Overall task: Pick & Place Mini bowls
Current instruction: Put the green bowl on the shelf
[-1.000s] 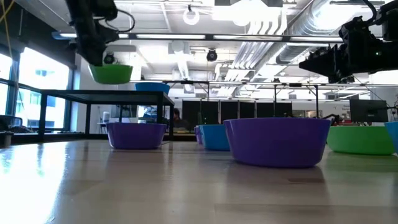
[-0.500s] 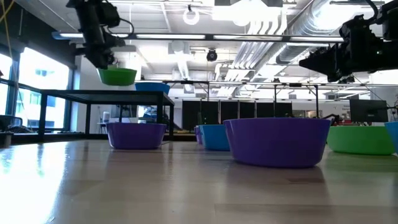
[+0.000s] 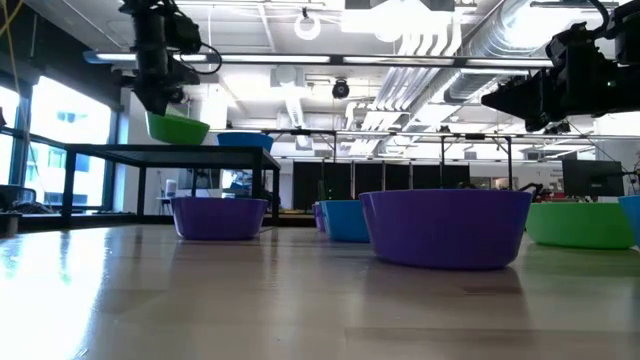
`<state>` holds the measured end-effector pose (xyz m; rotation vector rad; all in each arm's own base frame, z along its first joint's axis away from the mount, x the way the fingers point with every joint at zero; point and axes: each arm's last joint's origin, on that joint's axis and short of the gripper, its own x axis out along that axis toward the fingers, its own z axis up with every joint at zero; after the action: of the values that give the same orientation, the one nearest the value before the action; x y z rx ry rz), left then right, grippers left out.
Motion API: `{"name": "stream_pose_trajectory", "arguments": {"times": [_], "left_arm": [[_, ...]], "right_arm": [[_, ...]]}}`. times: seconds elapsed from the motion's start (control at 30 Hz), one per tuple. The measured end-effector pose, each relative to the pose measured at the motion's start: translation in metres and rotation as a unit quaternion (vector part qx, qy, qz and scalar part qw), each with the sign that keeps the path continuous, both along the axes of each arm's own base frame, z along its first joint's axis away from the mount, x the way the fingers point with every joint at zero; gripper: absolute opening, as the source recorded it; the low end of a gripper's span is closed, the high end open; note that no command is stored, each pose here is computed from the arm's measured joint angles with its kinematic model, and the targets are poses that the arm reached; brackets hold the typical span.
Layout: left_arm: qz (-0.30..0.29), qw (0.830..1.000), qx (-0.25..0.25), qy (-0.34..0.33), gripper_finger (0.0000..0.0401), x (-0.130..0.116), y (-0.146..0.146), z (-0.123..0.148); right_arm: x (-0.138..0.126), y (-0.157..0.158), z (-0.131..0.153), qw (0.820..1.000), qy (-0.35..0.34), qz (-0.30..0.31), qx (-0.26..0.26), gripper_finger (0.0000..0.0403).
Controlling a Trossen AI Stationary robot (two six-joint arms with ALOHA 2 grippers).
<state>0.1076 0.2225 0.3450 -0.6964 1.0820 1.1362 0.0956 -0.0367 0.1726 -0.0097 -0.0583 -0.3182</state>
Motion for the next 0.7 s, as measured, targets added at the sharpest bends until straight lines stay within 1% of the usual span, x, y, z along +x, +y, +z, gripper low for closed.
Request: {"name": "stream_pose_trajectory", "arguments": {"times": [0.1,0.3,0.4,0.6,0.7], "left_arm": [[0.001,1.000,-0.002,0.009,0.0006,-0.0004,-0.0001,-0.0007],[-0.002,1.000,-0.011,0.011,0.0046,-0.0005,-0.0012,-0.0018],[-0.004,1.000,-0.013,0.010,0.0061,-0.0006,-0.0016,-0.0019],[-0.024,0.999,-0.024,0.012,0.0071,-0.0008,-0.0033,-0.0016],[-0.040,0.999,-0.025,0.012,0.0072,-0.0017,-0.0057,0.0068]], "right_arm": [[0.0000,0.0001,0.0000,1.000,0.000,0.002,0.000,0.0000],[0.0001,0.0003,0.0000,1.000,0.000,0.006,0.000,0.0000],[0.0001,0.0003,0.0000,1.000,0.000,0.006,0.000,0.0000],[0.0001,0.0004,0.0000,1.000,0.000,0.006,0.000,0.0000],[0.0001,0.0004,0.0002,1.000,-0.001,0.006,-0.001,0.0000]]}}
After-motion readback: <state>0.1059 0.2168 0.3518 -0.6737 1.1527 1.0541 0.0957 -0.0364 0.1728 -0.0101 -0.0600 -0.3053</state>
